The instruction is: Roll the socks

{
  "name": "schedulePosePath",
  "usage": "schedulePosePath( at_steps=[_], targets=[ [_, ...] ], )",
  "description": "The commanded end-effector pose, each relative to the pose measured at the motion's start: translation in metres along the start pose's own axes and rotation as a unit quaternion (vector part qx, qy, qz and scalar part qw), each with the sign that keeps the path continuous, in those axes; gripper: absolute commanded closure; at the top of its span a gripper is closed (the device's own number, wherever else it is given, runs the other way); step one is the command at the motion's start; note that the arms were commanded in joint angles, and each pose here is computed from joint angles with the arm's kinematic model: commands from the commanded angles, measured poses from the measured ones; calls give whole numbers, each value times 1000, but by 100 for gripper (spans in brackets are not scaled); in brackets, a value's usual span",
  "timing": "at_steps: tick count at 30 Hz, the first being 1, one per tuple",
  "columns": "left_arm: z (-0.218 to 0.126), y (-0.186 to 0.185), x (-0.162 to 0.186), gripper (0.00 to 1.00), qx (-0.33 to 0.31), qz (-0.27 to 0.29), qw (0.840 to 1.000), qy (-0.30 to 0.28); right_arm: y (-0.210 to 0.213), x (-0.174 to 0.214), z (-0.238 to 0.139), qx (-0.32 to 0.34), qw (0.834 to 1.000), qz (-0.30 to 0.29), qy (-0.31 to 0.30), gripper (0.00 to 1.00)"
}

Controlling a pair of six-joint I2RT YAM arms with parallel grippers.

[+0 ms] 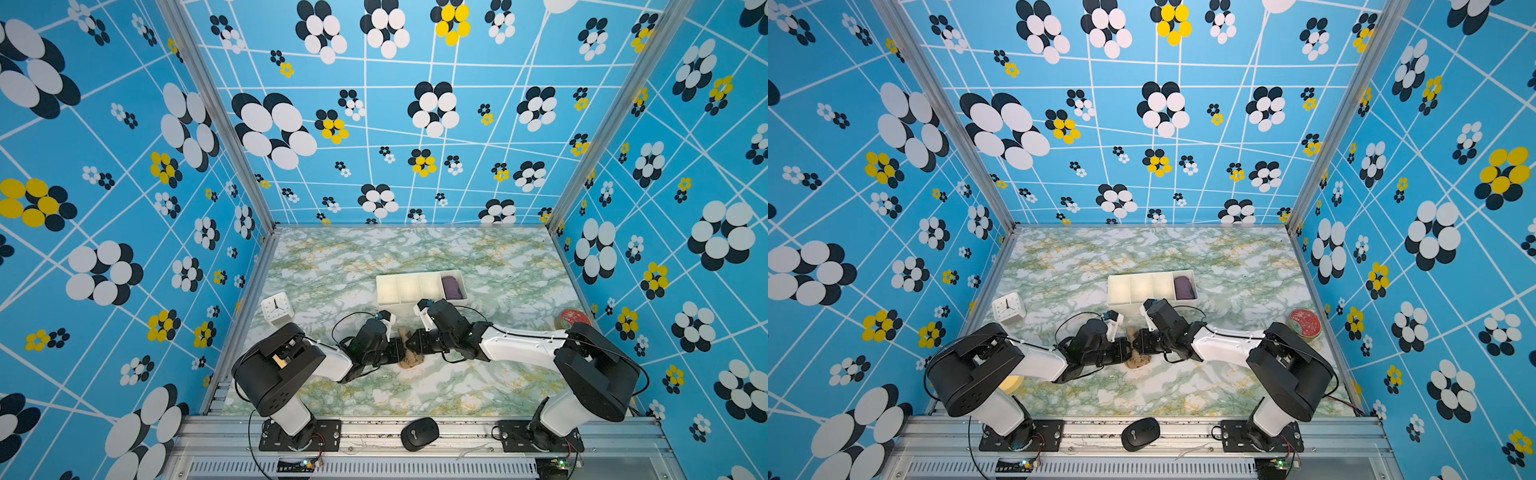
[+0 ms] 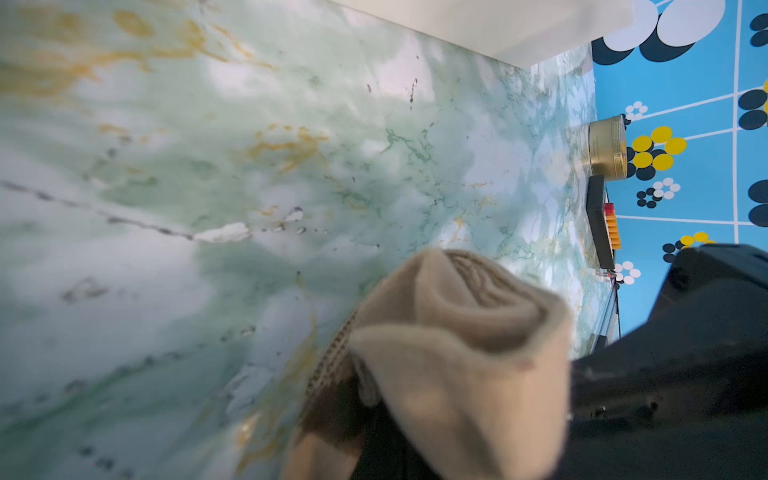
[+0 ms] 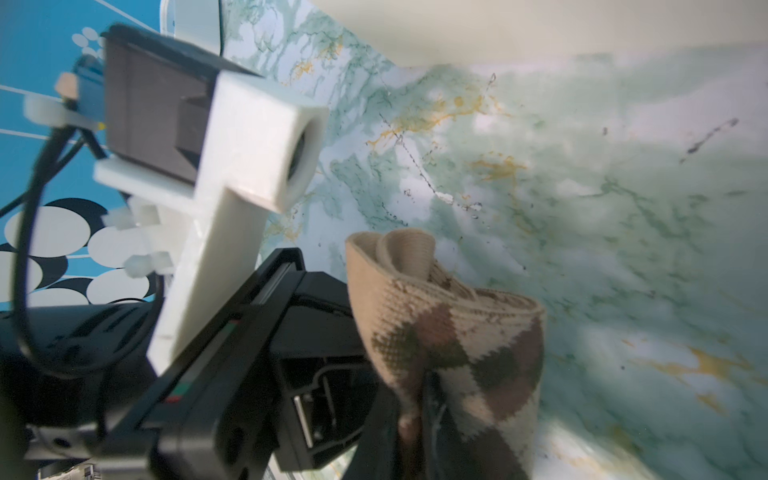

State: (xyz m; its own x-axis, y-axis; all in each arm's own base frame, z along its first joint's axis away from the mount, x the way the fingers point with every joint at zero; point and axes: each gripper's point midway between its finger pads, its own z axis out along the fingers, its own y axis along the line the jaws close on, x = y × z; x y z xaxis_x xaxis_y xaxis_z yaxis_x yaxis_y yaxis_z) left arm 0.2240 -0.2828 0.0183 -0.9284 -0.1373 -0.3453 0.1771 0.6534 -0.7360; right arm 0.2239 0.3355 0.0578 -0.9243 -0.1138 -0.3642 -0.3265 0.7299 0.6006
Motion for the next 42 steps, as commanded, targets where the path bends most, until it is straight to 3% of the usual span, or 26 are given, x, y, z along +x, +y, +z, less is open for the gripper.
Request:
schedulePosePath(
  at_steps=[1,6,11,22,32,42],
  targets=[
    [2,52,52,100,-92,-28,991,93,-5,65,24,24,992,-25,124,88],
    [-2,50,50,97,-94,-28,991,96,-22,89,34,95,979,-51,175,89],
    [-14,51,45,81,-121,-12,987,104,-34,104,38,148,963,-77,214,90],
    [-49,49,25,75,-166,24,981,96,-45,120,46,203,938,-115,257,92],
    [-55,56,23,76,-153,3,984,85,-43,121,54,212,931,-129,267,92],
    [-89,39,1,77,-132,5,991,27,-43,127,57,203,933,-118,273,91]
  ],
)
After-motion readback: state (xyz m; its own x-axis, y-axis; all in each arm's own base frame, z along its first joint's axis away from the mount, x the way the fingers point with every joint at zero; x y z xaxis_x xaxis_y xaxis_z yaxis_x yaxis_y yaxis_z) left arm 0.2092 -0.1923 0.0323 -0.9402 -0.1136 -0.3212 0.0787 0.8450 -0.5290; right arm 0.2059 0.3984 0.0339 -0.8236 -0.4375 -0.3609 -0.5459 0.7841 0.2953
